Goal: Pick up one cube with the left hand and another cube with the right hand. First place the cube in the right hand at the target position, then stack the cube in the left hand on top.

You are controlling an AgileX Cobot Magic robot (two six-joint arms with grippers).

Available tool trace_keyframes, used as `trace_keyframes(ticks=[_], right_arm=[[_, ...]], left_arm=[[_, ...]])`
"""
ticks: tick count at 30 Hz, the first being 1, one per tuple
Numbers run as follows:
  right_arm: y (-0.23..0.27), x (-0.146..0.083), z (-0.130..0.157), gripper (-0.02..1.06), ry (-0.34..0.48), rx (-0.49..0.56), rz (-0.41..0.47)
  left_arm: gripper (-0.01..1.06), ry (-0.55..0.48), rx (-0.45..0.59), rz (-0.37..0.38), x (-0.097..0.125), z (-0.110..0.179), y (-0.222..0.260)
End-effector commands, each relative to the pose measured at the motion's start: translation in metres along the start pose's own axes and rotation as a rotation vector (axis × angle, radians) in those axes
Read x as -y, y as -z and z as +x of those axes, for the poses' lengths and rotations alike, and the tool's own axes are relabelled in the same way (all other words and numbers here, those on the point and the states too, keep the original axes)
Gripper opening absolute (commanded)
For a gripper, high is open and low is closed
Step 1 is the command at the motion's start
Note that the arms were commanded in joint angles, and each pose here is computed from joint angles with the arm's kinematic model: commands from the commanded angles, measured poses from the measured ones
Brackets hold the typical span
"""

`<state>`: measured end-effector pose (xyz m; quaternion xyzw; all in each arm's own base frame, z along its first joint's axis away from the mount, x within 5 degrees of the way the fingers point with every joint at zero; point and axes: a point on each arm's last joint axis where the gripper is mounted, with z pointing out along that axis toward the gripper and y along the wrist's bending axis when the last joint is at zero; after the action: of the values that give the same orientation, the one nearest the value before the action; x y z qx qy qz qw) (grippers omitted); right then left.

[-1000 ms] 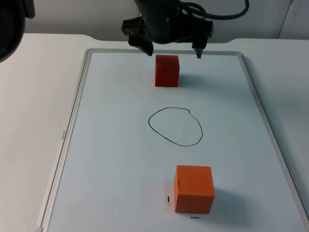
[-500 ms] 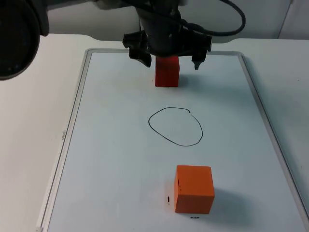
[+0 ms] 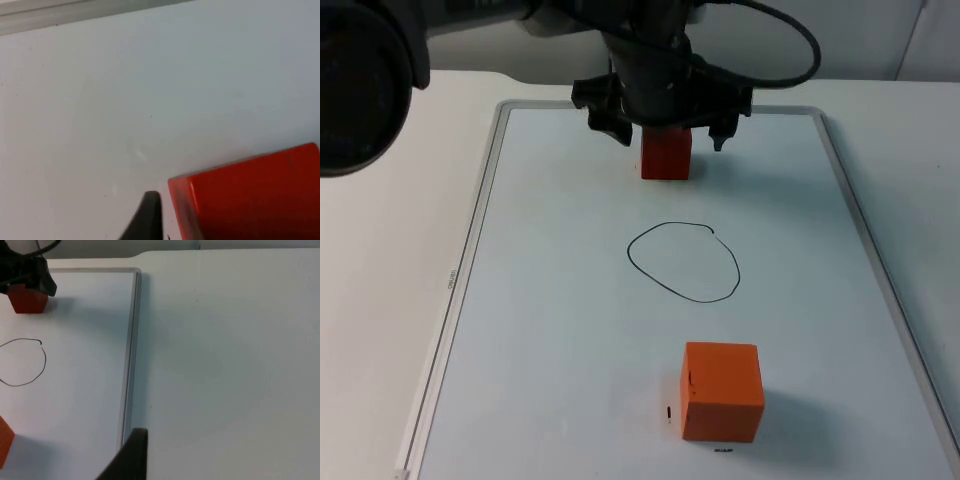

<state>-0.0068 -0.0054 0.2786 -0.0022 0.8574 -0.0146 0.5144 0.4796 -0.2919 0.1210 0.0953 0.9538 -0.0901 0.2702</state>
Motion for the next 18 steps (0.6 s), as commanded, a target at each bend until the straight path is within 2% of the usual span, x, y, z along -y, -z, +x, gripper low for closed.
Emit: trace_keyframes(ticks=[1,2,3,4,6,7,9,12,14,18], right_arm=[[0.0,0.0,0.0,1.04,-0.003,0.009,0.005],[0.0,0.0,0.0,1.04,-0.003,0.009,0.005],[0.0,0.0,0.0,1.04,-0.003,0.009,0.005],[0.0,0.0,0.0,1.04,-0.003,0.009,0.005],[0.0,0.0,0.0,1.04,-0.003,0.009,0.005],[0.0,0.0,0.0,1.04,-0.003,0.009,0.005],[0.0,0.0,0.0,1.04,-0.003,0.009,0.005],[0.0,0.0,0.0,1.04,-0.003,0.009,0.005],[0.0,0.0,0.0,1.04,-0.003,0.009,0.005],[0.0,0.0,0.0,1.04,-0.003,0.009,0.005]], left_arm=[[0.61,0.003,0.018,0.005,0.004,-0.002,0.002],[0.61,0.003,0.018,0.005,0.004,-0.002,0.002],[0.54,0.003,0.02,0.006,0.004,-0.002,0.002],[0.37,0.003,0.026,0.009,0.004,-0.003,0.002],[0.15,0.004,0.015,0.003,0.004,-0.003,0.005],[0.15,0.004,0.015,0.003,0.004,-0.003,0.005],[0.06,0.006,0.009,-0.001,0.004,-0.007,0.014],[0.05,0.006,0.017,-0.001,0.005,-0.014,0.031],[0.05,-0.004,0.047,0.005,0.007,-0.028,0.059],[0.05,-0.104,0.066,0.02,0.011,-0.045,0.108]])
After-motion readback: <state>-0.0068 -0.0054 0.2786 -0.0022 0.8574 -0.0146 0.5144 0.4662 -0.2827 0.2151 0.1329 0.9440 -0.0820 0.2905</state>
